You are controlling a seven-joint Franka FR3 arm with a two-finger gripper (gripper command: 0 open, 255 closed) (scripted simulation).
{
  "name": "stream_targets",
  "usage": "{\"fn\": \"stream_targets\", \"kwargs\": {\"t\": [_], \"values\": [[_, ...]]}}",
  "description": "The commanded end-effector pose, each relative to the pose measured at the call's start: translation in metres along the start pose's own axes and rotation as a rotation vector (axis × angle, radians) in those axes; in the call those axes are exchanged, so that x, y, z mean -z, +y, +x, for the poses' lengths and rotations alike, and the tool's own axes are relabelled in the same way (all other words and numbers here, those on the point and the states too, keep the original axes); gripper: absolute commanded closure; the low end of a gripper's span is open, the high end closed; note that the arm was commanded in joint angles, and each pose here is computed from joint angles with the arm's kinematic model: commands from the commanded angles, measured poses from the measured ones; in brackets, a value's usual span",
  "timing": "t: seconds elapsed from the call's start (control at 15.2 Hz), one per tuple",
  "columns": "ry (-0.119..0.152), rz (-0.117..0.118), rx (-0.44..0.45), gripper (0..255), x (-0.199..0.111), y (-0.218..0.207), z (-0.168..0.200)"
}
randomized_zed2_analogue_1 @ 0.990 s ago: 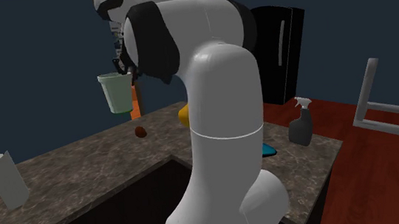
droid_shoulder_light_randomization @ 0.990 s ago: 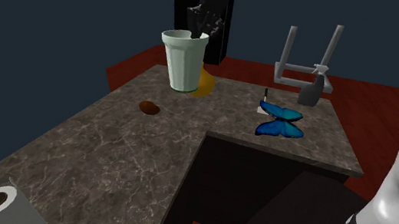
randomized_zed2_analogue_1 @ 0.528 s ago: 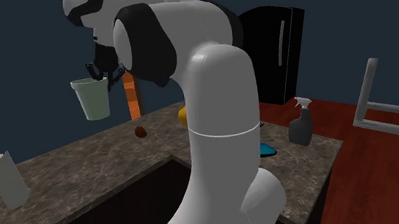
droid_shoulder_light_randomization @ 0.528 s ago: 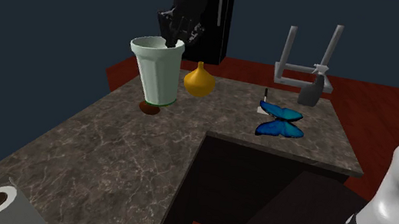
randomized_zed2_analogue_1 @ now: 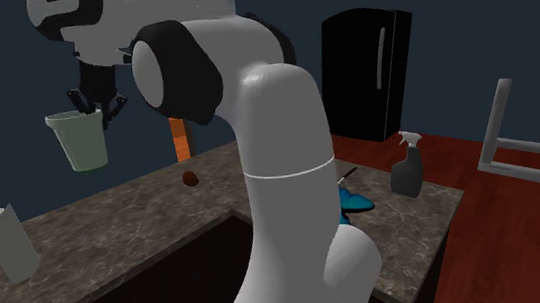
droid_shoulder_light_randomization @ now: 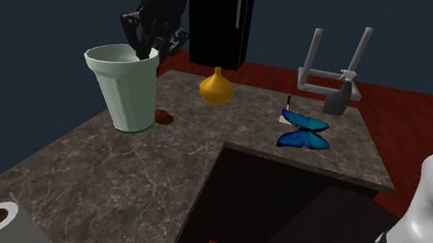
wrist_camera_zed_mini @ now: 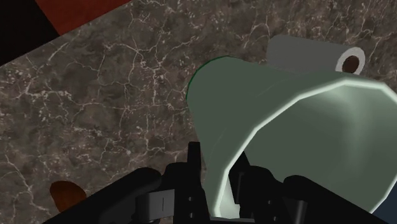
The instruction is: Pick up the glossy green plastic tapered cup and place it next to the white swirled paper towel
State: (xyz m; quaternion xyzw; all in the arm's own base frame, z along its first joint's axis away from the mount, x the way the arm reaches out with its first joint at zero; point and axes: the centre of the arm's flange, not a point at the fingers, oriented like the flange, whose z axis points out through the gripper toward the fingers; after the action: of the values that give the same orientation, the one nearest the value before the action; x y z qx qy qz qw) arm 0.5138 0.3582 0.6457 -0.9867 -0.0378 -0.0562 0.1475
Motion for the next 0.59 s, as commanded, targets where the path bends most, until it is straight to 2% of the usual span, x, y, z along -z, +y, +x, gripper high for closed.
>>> {"fn": "stream_targets", "kwargs": {"t": [0.0,0.53], "values": [[0.001,0.001,-0.001,255,-0.005,-0.024,-0.006],[0.001,0.001,-0.001,255,-0.034,-0.125,-0.022]]}}
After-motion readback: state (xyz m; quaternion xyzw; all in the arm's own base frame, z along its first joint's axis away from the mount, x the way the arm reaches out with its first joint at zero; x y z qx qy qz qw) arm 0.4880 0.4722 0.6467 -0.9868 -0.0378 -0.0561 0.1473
